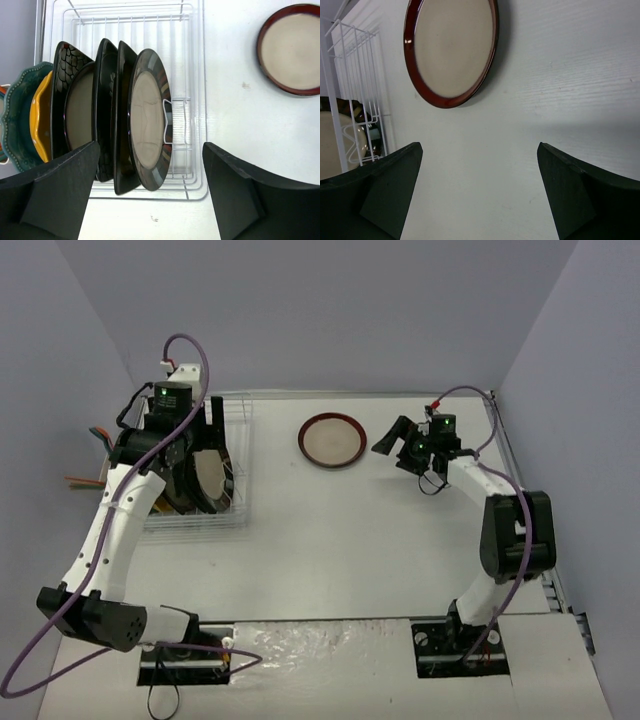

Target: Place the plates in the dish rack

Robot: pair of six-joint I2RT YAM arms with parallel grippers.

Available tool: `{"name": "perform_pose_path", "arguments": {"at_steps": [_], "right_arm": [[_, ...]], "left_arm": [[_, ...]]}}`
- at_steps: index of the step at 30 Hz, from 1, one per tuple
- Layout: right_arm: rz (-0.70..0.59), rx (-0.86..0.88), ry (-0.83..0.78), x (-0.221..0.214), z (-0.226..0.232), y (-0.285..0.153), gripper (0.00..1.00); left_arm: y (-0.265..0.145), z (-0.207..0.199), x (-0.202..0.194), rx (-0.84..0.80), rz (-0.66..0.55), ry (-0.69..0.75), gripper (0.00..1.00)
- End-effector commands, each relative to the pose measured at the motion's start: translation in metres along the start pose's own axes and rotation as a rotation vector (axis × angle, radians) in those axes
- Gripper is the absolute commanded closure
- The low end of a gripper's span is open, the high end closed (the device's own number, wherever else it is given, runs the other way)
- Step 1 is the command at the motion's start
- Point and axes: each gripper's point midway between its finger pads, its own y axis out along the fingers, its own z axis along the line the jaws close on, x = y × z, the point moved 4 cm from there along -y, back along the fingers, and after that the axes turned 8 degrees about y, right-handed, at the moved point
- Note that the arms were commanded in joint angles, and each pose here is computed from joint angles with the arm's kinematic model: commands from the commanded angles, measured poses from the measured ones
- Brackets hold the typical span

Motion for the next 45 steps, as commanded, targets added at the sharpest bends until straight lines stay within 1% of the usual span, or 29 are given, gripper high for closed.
{"name": "perform_pose_path", "arguments": {"at_steps": [1,3,5,7,10,13,14,16,19,22,24,26,27,30,32,36,38,41,45], "right_arm": [[-0.06,0.068,-0.064,0.025,0.021,0.033,0.05],[-0.045,0.08,-0.059,0.026,0.023,0.049,0.07],[-0.033,0.085,-0.065,0.025,0.027,0.066,0.08],[-0.033,0.08,-0.073,0.024,0.03,0.077,0.09],[-0.022,0.05,-0.064,0.02,0.026,0.102,0.15],[-0.027,0.026,-0.047,0.018,0.024,0.119,0.2],[-0.023,0.02,-0.038,0.016,0.022,0.125,0.23],[-0.037,0.006,-0.02,0.019,0.021,0.131,0.28],[-0.044,-0.03,0.004,0.017,0.011,0.141,0.37],[-0.047,-0.075,0.027,0.014,0.001,0.149,0.44],[-0.048,-0.116,0.039,0.013,-0.009,0.153,0.52],[-0.046,-0.16,0.056,0.009,-0.02,0.156,0.64],[-0.044,-0.174,0.065,0.007,-0.024,0.158,0.68],[-0.038,-0.223,0.086,0.0,-0.038,0.159,0.93],[-0.039,-0.237,0.093,-0.002,-0.043,0.157,1.0],[-0.056,-0.234,0.087,0.004,-0.04,0.138,1.0],[-0.057,-0.242,0.091,0.003,-0.044,0.125,1.0],[-0.062,-0.218,0.099,0.005,-0.038,0.099,1.0],[-0.069,-0.203,0.109,-0.002,-0.039,0.06,1.0]], "left_arm": [[-0.041,0.002,0.012,-0.061,-0.111,-0.085,0.14],[-0.049,0.002,0.002,-0.069,-0.113,-0.106,0.1],[-0.055,0.0,-0.01,-0.087,-0.104,-0.118,0.07],[-0.062,0.001,-0.022,-0.089,-0.099,-0.124,0.07],[-0.064,0.001,-0.045,-0.086,-0.049,-0.127,0.07],[-0.063,-0.002,-0.064,-0.1,-0.007,-0.136,0.07],[-0.064,-0.005,-0.068,-0.113,-0.002,-0.146,0.07],[-0.065,-0.007,-0.073,-0.129,0.006,-0.16,0.07],[-0.066,-0.009,-0.079,-0.139,0.023,-0.165,0.07],[-0.068,-0.008,-0.08,-0.138,0.017,-0.168,0.07],[-0.068,-0.009,-0.08,-0.141,0.012,-0.169,0.07],[-0.067,-0.009,-0.08,-0.144,0.011,-0.168,0.07],[-0.067,-0.009,-0.08,-0.144,0.01,-0.171,0.07],[-0.066,-0.015,-0.08,-0.179,0.015,-0.179,0.07],[-0.065,-0.018,-0.078,-0.198,0.009,-0.19,0.07],[-0.064,-0.029,-0.075,-0.263,0.004,-0.237,0.07],[-0.062,-0.04,-0.072,-0.327,0.004,-0.266,0.07],[-0.058,-0.058,-0.07,-0.426,0.022,-0.334,0.07],[-0.051,-0.088,-0.064,-0.529,0.033,-0.378,0.07]]}}
